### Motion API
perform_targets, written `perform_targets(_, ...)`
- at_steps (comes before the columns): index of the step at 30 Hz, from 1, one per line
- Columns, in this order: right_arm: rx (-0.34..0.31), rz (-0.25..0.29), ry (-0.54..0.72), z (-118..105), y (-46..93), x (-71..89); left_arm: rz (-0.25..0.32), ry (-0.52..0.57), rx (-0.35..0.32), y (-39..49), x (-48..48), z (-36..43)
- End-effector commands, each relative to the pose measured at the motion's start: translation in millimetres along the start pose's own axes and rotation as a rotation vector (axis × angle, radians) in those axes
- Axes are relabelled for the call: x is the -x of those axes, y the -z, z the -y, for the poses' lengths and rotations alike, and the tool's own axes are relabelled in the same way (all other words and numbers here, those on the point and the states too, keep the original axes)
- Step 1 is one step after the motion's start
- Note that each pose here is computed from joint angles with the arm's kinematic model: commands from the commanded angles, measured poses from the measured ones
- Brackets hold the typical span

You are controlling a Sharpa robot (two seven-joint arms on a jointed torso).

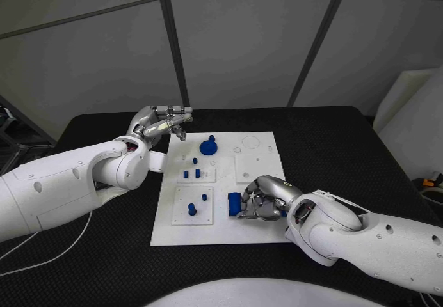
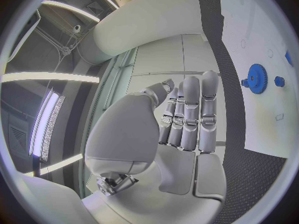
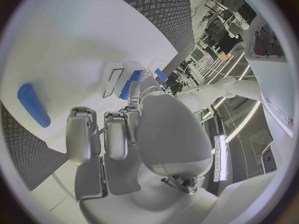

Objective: Assemble the parts on the task board

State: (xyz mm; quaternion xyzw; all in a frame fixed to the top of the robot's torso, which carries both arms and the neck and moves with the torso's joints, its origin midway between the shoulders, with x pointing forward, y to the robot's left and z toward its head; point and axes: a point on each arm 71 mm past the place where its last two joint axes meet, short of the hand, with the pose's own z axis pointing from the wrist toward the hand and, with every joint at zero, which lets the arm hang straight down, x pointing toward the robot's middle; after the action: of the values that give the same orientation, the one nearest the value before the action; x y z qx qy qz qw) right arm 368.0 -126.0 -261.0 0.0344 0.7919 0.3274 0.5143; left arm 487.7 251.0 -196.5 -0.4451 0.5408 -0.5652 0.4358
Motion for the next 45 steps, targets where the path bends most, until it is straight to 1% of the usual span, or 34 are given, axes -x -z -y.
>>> perform_targets(1, 0.008, -0.005, -0.014, 1, 3.3, 1.8, -0.007, 0.004, -0.003, -0.1, -0.8, 1.0)
perform_targets(4, 0.017, 0.017, -0.045, 4, 8.1, 6.1, -0.007, 0.004, -0.002, -0.1, -0.8, 1.0)
perform_targets(7, 0.031, 0.044, -0.105, 10, 16.7, 13.0, -0.005, 0.003, -0.002, -0.1, -0.3, 0.9)
perform_targets(11, 0.013, 0.069, -0.162, 23, 31.6, 23.5, -0.002, 0.002, -0.001, 0.1, 0.6, 0.4)
perform_targets(14, -0.031, 0.079, -0.18, 39, 44.4, 32.3, 0.0, 0.002, 0.001, 0.3, 1.3, -0.5)
perform_targets(17, -0.086, 0.079, -0.156, 54, 54.8, 38.9, 0.004, 0.007, 0.006, 0.7, 1.6, -1.6)
perform_targets(22, -0.156, 0.09, -0.066, 68, 64.0, 45.4, 0.002, 0.013, 0.01, 1.7, 0.3, -3.4)
perform_targets(24, -0.186, 0.104, -0.008, 72, 65.9, 47.7, 0.001, 0.016, 0.014, 2.7, -0.2, -4.9)
perform_targets(28, -0.217, 0.13, 0.064, 75, 66.3, 50.0, 0.0, 0.018, 0.019, 4.5, -0.4, -6.9)
perform_targets(34, -0.239, 0.153, 0.118, 75, 63.5, 50.4, -0.002, 0.02, 0.024, 6.0, -0.6, -8.9)
perform_targets(40, -0.252, 0.141, 0.146, 74, 57.6, 47.1, -0.004, 0.022, 0.026, 6.5, -0.9, -9.8)
perform_targets(45, -0.264, 0.109, 0.168, 73, 51.1, 42.1, -0.004, 0.022, 0.027, 6.8, -0.7, -10.1)
